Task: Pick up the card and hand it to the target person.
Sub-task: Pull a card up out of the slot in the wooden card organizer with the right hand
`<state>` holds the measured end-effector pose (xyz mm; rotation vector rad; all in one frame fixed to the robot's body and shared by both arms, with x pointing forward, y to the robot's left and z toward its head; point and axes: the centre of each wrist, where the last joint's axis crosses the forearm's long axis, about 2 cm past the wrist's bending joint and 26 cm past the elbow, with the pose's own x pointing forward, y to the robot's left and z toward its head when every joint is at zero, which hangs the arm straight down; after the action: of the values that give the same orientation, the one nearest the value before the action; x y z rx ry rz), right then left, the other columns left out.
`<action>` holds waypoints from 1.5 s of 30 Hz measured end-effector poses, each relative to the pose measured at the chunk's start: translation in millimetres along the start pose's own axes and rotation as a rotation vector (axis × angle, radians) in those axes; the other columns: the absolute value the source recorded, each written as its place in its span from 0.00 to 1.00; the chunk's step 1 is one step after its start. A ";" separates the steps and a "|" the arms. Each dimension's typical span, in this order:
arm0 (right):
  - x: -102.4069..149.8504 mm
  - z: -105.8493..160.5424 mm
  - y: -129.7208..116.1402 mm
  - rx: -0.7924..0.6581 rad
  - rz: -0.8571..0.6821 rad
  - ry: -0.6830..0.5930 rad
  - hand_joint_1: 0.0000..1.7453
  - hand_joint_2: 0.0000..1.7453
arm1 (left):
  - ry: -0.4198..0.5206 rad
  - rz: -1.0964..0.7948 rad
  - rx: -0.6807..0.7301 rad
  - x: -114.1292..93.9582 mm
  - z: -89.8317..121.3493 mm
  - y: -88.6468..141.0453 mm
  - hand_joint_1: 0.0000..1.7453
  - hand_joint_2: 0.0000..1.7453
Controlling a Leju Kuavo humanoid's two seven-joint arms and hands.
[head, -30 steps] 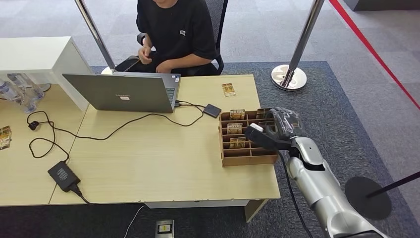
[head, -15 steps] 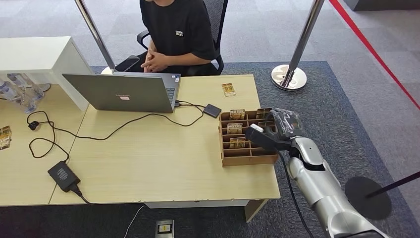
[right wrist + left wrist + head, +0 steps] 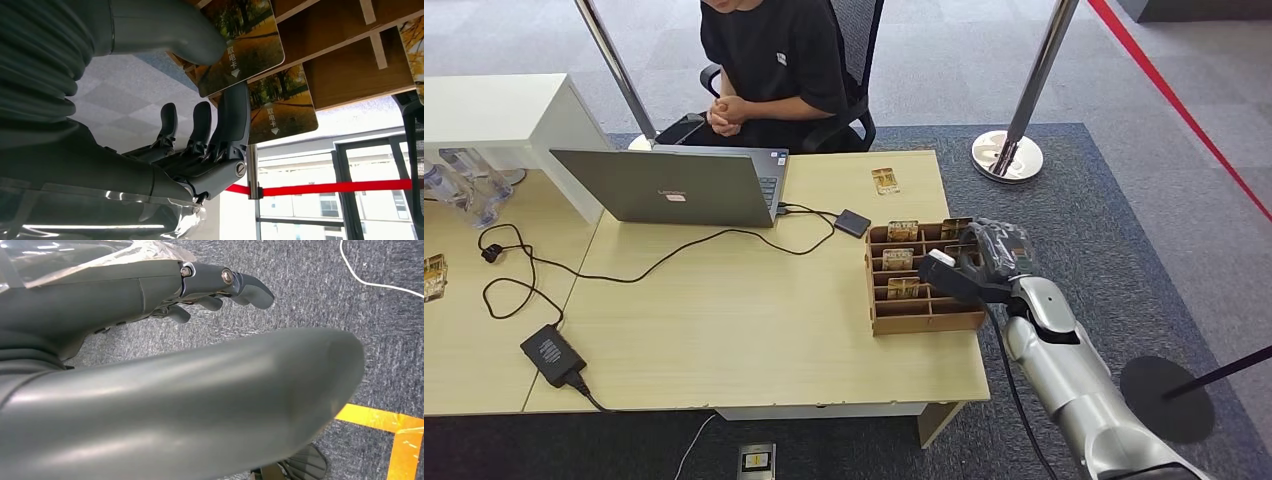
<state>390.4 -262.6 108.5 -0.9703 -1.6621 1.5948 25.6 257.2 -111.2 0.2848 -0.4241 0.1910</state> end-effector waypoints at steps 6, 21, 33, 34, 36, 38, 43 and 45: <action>-0.2 -2.1 -1.6 0.005 0.001 -0.002 0.72 1.00 | -0.002 0.000 0.000 0.1 -0.1 0.0 0.00 0.00; -4.3 11.9 7.3 0.004 0.002 0.030 0.89 1.00 | -0.018 -0.011 -0.015 2.9 -1.5 0.7 0.00 0.00; -11.5 17.4 1.4 -0.020 -0.002 0.041 0.92 1.00 | -0.021 -0.019 -0.025 4.1 -2.2 1.1 0.00 0.00; -12.4 17.6 -0.4 -0.026 -0.008 0.036 0.93 1.00 | -0.019 -0.019 -0.026 4.5 -2.3 0.9 0.00 0.00; -14.7 16.7 -6.6 -0.039 -0.030 0.016 0.94 1.00 | -0.013 -0.018 -0.024 5.1 -2.3 0.4 0.00 0.00; -16.3 13.2 -15.0 -0.052 -0.068 -0.011 0.94 1.00 | -0.007 -0.015 -0.019 5.1 -2.2 0.0 0.00 0.00; -19.4 8.2 -28.9 -0.058 -0.141 -0.074 0.94 1.00 | -0.001 -0.013 -0.015 4.9 -2.0 -0.1 0.00 0.00; -20.4 7.4 -31.8 -0.057 -0.156 -0.089 0.94 1.00 | 0.000 -0.013 -0.016 5.3 -2.0 -0.6 0.00 0.00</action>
<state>392.3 -283.7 140.6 -0.7869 -1.8057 1.5137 31.2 257.9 -110.9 0.2722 -0.4232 0.1746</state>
